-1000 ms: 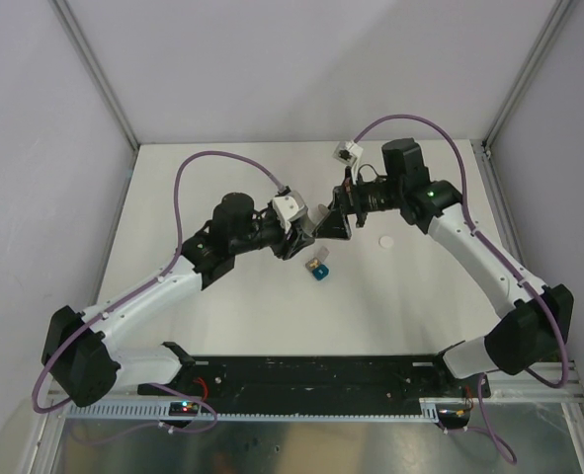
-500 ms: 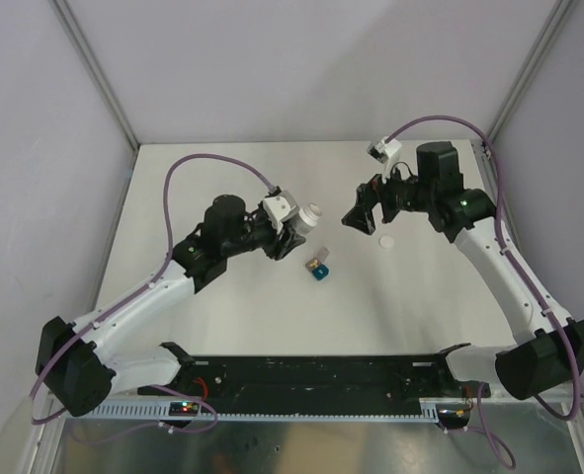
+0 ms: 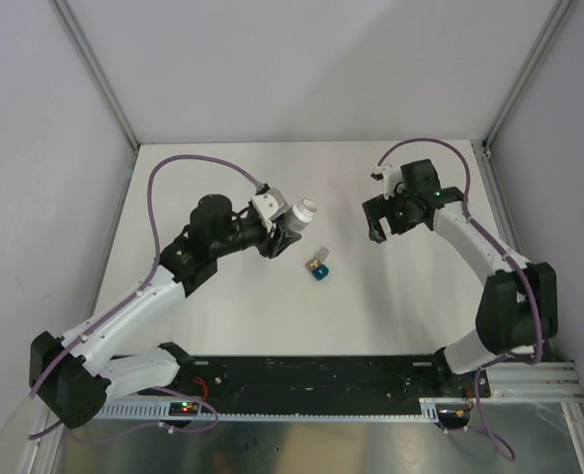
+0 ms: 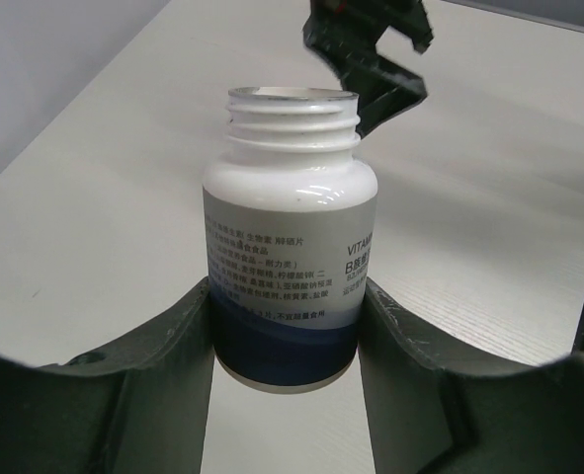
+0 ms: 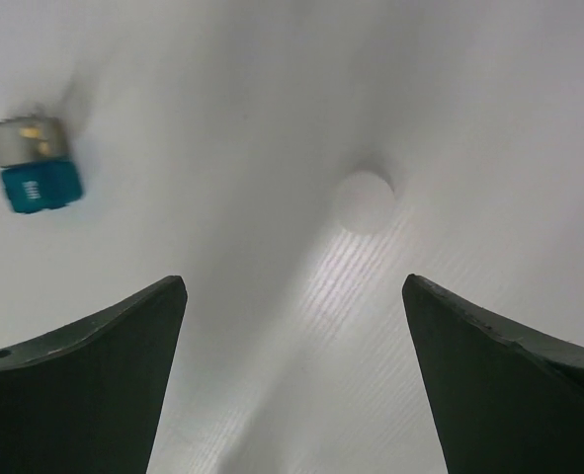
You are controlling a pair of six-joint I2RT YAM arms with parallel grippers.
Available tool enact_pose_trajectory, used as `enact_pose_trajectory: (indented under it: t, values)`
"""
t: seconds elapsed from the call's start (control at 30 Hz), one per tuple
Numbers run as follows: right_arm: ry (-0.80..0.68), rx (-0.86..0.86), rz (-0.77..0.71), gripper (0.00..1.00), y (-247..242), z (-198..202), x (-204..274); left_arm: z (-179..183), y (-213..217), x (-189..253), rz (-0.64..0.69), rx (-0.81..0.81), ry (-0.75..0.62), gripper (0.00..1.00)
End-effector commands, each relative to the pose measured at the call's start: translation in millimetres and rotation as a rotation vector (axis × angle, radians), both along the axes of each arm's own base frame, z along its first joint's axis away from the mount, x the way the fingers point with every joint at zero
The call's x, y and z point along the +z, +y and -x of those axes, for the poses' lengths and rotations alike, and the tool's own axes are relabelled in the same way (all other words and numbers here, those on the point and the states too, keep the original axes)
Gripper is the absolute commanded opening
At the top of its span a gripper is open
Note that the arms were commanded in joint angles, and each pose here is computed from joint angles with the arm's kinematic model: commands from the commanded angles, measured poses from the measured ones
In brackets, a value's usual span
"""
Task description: Sort the pills into containers
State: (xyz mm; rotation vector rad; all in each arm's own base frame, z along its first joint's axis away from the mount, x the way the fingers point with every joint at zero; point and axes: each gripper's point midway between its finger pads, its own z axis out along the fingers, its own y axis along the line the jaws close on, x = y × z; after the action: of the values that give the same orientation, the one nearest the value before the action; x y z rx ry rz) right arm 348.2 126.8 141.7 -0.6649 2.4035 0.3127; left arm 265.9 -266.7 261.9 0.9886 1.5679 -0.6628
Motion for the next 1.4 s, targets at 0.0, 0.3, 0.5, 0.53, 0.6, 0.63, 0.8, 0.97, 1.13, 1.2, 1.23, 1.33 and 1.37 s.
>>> enact_pose_trajectory:
  t: [0.0,0.3,0.5,0.53,0.6,0.63,0.8,0.97,1.13,1.2,1.23,1.33,1.37]
  values:
    - [0.025,-0.044,0.113,0.97,-18.6,-15.2,-29.8,4.7,-1.0,18.0,0.055,-0.024,-0.041,0.0]
    - [0.161,-0.07,0.199,0.94,-31.3,-25.8,-86.7,3.2,-3.6,12.1,0.047,-0.033,-0.027,0.0]
    - [0.215,-0.078,0.189,0.91,-32.6,-31.4,-102.9,1.2,-4.9,8.2,0.04,-0.031,-0.016,0.0]
    - [0.221,-0.08,0.184,0.9,-32.9,-32.4,-104.2,1.4,-5.4,7.5,0.039,-0.033,-0.014,0.0]
    - [0.229,-0.083,0.174,0.89,-33.3,-34.2,-105.7,0.6,-6.1,6.7,0.037,-0.035,-0.012,0.0]
    - [0.233,-0.086,0.17,0.89,-33.5,-35.1,-106.6,0.1,-6.5,6.1,0.036,-0.034,-0.01,0.0]
    - [0.255,-0.09,0.151,0.85,-33.1,-37.2,-110.2,-1.6,-7.9,5.0,0.035,-0.036,-0.004,0.0]
    - [0.267,-0.09,0.144,0.81,-31.7,-37.8,-112.4,-1.7,-8.4,5.5,0.036,-0.036,-0.002,0.0]
    - [0.269,-0.098,0.139,0.74,-30.0,-39.5,-112.3,-1.9,-8.3,5.2,0.036,-0.034,-0.002,0.0]
    - [0.275,-0.1,0.138,0.71,-28.7,-39.0,-113.6,-1.8,-8.2,4.2,0.035,-0.033,0.001,0.0]
    - [0.278,-0.099,0.141,0.7,-28.3,-38.3,-114.9,-1.6,-8.1,4.3,0.036,-0.034,0.001,0.0]
    - [0.283,-0.097,0.15,0.67,-26.4,-37.5,-118.1,-1.4,-8.0,3.0,0.035,-0.034,0.004,0.0]
    - [0.285,-0.096,0.152,0.66,-26.0,-37.2,-118.9,-1.2,-7.6,2.3,0.034,-0.033,0.006,0.0]
